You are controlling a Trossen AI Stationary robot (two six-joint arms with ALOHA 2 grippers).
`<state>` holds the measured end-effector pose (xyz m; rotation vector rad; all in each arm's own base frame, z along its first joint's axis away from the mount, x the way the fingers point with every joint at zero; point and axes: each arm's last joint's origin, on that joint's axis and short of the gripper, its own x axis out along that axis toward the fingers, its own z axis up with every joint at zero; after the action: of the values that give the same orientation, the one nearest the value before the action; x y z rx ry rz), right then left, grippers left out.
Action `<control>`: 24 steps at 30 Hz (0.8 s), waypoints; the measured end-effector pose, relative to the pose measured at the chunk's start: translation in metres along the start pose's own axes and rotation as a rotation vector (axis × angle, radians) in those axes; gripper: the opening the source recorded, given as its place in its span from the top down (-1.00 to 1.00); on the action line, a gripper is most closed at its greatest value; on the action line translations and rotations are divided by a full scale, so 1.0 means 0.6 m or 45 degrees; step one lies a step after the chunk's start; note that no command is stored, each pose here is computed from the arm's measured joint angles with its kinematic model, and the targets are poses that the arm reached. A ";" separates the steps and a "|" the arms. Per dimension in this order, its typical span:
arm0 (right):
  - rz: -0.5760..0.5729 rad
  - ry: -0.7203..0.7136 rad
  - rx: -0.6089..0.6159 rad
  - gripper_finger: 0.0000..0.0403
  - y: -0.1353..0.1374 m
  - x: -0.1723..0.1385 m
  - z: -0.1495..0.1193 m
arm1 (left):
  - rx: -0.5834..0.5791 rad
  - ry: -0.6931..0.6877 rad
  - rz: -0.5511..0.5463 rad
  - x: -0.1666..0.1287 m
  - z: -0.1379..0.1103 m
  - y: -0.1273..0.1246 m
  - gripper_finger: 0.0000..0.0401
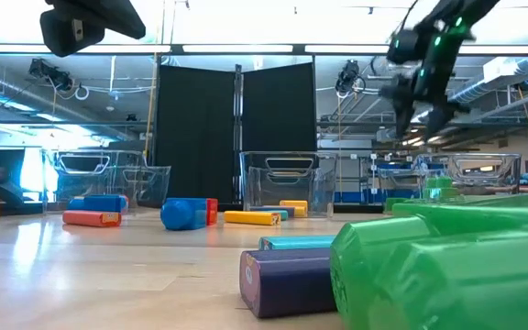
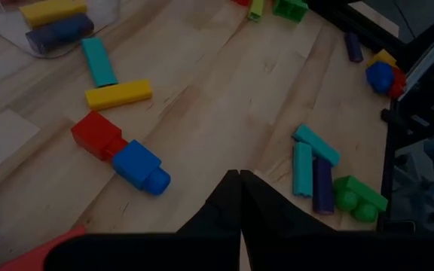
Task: Sort blocks by size
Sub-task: Put the blue block into the middle transparent bin
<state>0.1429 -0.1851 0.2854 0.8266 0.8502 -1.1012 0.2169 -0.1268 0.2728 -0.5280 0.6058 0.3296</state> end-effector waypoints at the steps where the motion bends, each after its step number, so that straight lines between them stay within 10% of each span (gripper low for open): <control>1: 0.020 -0.021 0.004 -0.49 0.008 -0.015 -0.009 | -0.004 -0.003 -0.006 0.000 0.000 -0.001 0.97; 10: 0.164 -0.040 -0.007 -0.37 0.074 -0.105 -0.118 | 0.007 -0.002 -0.031 0.000 0.002 -0.004 0.95; 24: 0.232 0.115 -0.034 -0.31 0.215 -0.116 -0.328 | 0.125 0.086 -0.078 0.000 -0.002 -0.004 0.25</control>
<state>0.2197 0.0477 0.2787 0.9182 0.8450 -0.8961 0.2172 -0.1298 0.2728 -0.4636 0.6660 0.2236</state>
